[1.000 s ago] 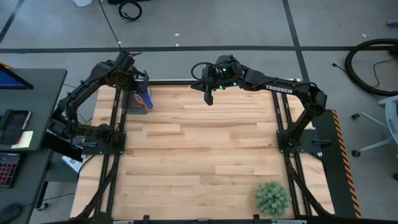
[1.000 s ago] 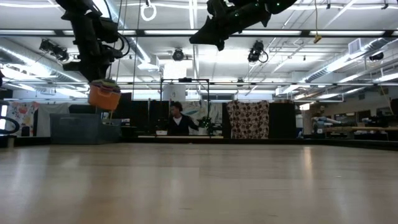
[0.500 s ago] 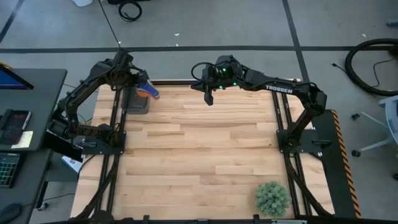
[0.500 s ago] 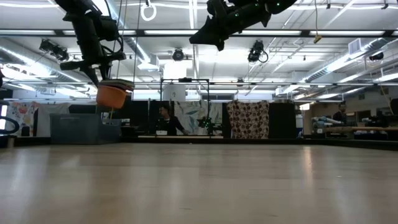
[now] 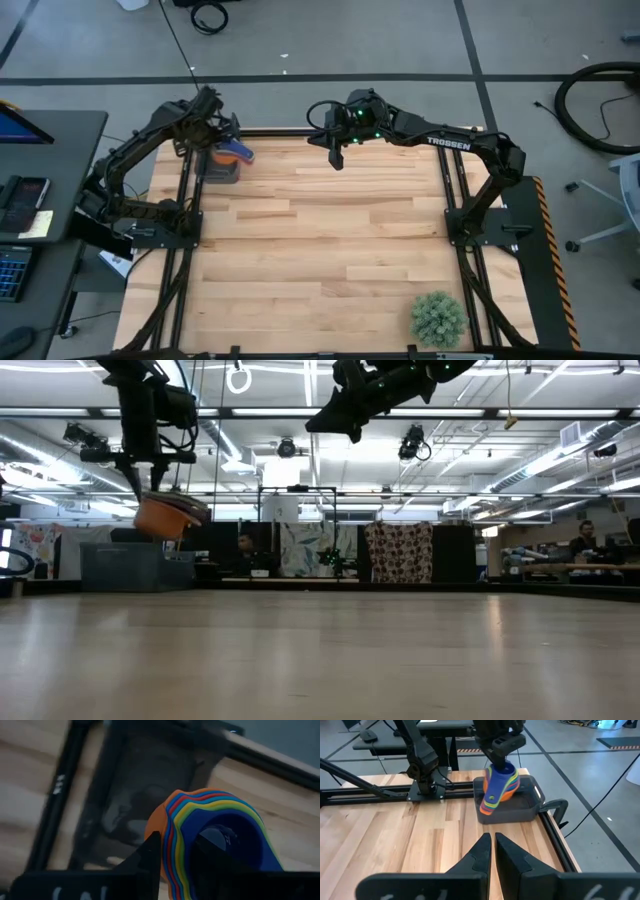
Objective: Nest measuring cups in basket
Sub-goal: Put the stack of measuring cups into the black bin
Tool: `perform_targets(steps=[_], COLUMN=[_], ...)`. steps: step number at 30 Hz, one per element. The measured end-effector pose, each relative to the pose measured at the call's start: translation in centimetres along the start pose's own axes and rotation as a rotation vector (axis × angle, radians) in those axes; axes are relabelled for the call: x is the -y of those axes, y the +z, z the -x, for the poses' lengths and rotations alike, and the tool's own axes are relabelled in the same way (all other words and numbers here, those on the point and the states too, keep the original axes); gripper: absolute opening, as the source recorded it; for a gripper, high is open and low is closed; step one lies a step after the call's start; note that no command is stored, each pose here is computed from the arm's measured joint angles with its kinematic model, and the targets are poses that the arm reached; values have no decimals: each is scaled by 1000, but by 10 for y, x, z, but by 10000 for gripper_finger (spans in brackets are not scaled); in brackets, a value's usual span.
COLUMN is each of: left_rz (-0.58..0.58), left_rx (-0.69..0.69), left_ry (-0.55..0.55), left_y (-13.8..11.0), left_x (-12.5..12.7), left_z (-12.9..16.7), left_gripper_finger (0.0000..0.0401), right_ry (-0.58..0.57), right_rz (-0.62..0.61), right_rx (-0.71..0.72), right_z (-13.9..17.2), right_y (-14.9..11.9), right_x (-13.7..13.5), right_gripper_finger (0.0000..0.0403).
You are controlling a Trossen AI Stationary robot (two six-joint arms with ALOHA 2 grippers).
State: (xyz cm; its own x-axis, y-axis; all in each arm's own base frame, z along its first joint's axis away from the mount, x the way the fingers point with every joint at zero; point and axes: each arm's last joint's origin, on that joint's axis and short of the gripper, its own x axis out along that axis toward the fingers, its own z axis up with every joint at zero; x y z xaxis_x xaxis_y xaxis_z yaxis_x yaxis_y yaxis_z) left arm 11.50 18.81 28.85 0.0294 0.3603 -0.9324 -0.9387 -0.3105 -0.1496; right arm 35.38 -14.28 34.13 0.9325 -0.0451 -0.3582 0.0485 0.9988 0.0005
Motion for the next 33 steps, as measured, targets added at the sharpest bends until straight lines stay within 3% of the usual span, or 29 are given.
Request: perform_targets(steps=[5,10,28,33], left_rz=[92,175,132,67], left_rx=[19,71,59,13], left_ry=[95,106,97,111], left_y=[-4,-4,-5,-10], left_x=[-6,-10,-11,-14], left_z=[1,7,7,-2], left_gripper_finger=[81,81,81,81], right_ry=[1,34,43,42], right_rz=[0,-4,26,27], right_rx=[0,-7,-44,-44], right_z=[0,0,0,0], right_y=[0,-1,-5,-5], right_x=[0,-1,-2,-2], right_gripper_finger=[29,29,29,29])
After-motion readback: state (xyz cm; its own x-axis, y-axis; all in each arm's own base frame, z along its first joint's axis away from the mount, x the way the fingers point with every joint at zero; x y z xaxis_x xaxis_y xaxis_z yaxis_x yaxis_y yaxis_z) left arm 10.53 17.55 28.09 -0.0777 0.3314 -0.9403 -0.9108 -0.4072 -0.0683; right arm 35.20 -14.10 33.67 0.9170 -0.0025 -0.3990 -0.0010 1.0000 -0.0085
